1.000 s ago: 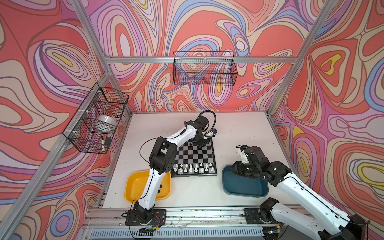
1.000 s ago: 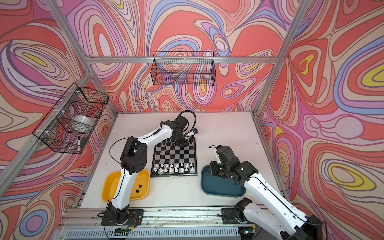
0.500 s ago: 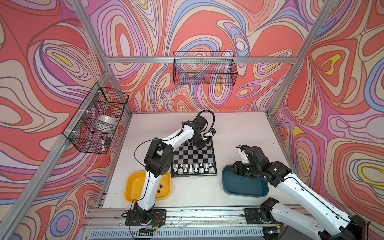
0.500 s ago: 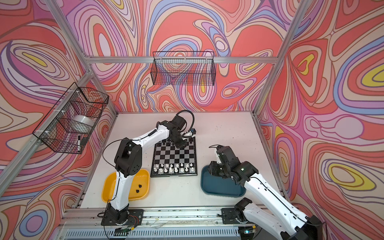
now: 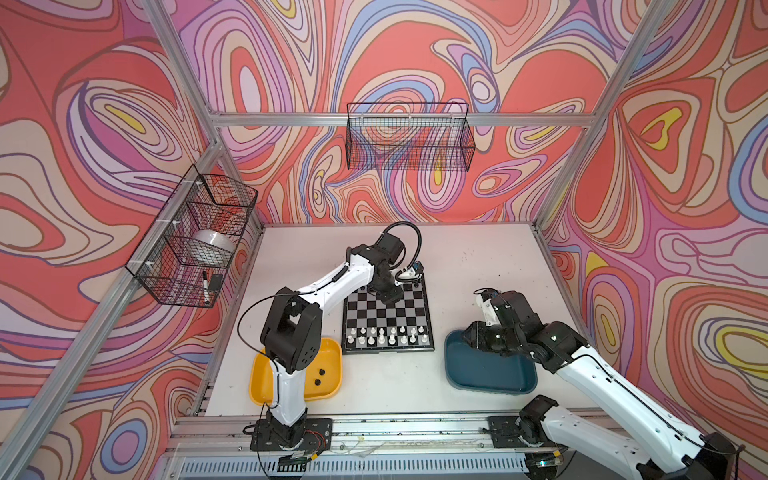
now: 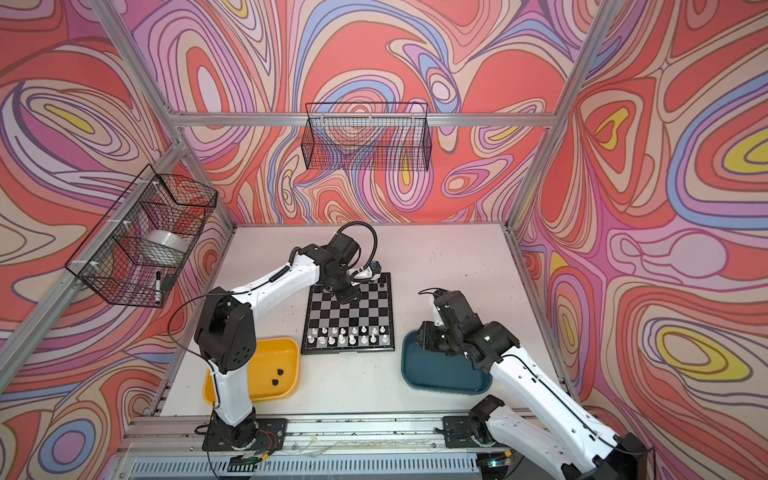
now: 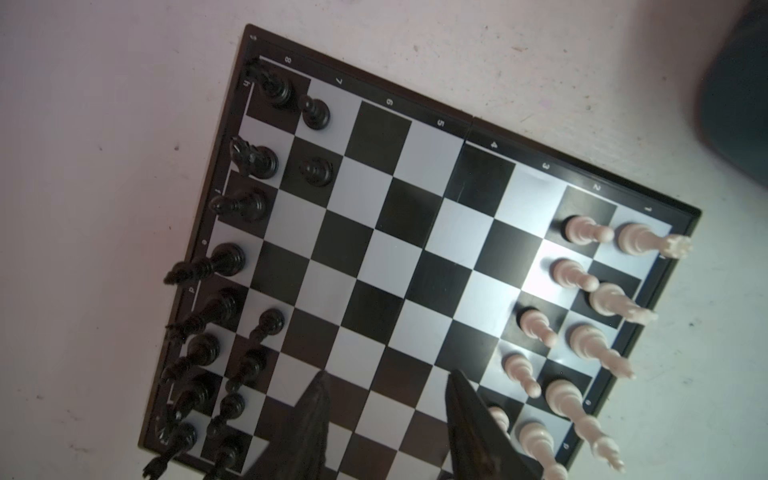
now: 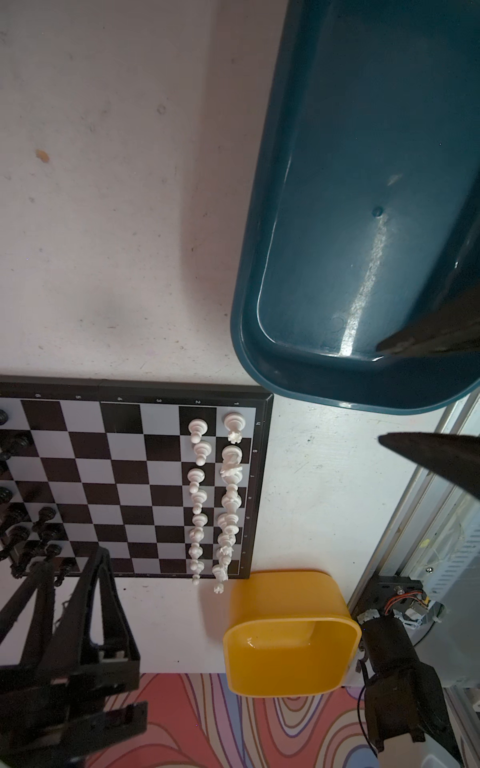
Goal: Set up the chess pieces on the board
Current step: 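Open the left gripper to release the black pawn on the board, then swing the open left gripper back and lower it over a pawn in the yellow tray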
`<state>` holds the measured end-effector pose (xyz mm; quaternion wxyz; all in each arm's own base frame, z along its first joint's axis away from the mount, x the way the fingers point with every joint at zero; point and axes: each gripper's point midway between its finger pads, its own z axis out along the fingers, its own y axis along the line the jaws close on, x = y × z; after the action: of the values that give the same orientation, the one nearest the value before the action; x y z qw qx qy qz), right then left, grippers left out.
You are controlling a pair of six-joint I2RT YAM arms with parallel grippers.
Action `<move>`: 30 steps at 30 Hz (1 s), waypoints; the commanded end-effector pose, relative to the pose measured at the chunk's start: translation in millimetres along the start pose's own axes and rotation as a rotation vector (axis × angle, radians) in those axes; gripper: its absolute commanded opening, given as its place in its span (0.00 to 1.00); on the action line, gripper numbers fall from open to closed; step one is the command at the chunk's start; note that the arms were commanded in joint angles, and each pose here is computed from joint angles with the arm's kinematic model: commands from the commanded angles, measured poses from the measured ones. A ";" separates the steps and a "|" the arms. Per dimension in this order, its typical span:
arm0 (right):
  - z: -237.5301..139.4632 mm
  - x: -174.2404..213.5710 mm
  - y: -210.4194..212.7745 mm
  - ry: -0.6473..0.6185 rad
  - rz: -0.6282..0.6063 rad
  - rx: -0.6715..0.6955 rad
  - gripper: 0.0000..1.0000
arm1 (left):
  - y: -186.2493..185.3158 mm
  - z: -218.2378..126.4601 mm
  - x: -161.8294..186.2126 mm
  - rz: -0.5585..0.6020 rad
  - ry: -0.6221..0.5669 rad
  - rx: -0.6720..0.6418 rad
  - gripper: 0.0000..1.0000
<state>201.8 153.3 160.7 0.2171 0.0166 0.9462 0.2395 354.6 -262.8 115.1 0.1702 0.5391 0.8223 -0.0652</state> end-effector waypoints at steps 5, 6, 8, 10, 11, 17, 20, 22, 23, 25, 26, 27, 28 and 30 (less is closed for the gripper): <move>-8.6 -4.2 6.7 0.002 -0.024 -0.012 0.31 | -3.0 -34.4 41.4 -0.009 0.046 -0.054 0.51; -9.4 -4.6 7.4 0.004 -0.025 -0.011 0.31 | -3.2 -38.8 45.0 -0.023 0.043 -0.051 0.52; -12.1 -6.7 11.7 0.004 -0.030 -0.024 0.31 | -4.7 -48.1 50.8 -0.048 0.040 -0.033 0.52; -13.6 -8.2 15.1 0.005 -0.036 -0.036 0.31 | -4.7 -57.2 55.7 -0.073 0.033 -0.025 0.53; -14.5 -9.2 16.1 0.003 -0.037 -0.037 0.31 | -4.8 -62.1 58.1 -0.088 0.026 -0.020 0.53; -12.4 -19.0 21.1 -0.028 -0.043 -0.050 0.31 | -12.6 -91.1 91.2 -0.147 0.040 0.015 0.55; -6.4 -25.7 20.1 -0.054 -0.046 -0.041 0.31 | -19.3 -102.5 118.8 -0.164 0.052 0.029 0.56; -1.2 -29.6 20.6 -0.055 -0.048 -0.035 0.31 | -25.8 -103.6 140.2 -0.186 0.068 0.049 0.57; 0.9 -31.5 21.4 -0.049 -0.050 -0.031 0.30 | -29.9 -105.1 150.9 -0.197 0.076 0.063 0.57; 2.9 -35.0 25.4 -0.051 -0.051 -0.043 0.30 | -40.6 -108.8 169.2 -0.205 0.086 0.094 0.57; 3.0 -37.1 26.4 -0.059 -0.052 -0.046 0.30 | -45.4 -109.5 179.6 -0.208 0.093 0.100 0.56; 2.6 -38.7 25.8 -0.067 -0.052 -0.040 0.30 | -47.7 -109.8 187.4 -0.222 0.096 0.097 0.56; 2.1 -40.4 25.2 -0.074 -0.052 -0.034 0.30 | -51.3 -109.6 196.4 -0.231 0.100 0.099 0.56; 0.1 -43.7 24.1 -0.091 -0.051 -0.024 0.31 | -57.1 -105.1 214.3 -0.218 0.127 0.084 0.56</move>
<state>226.9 169.1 170.7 0.2278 0.0003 0.9428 0.2433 230.5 -79.2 141.7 0.1142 0.4320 0.8915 -0.0744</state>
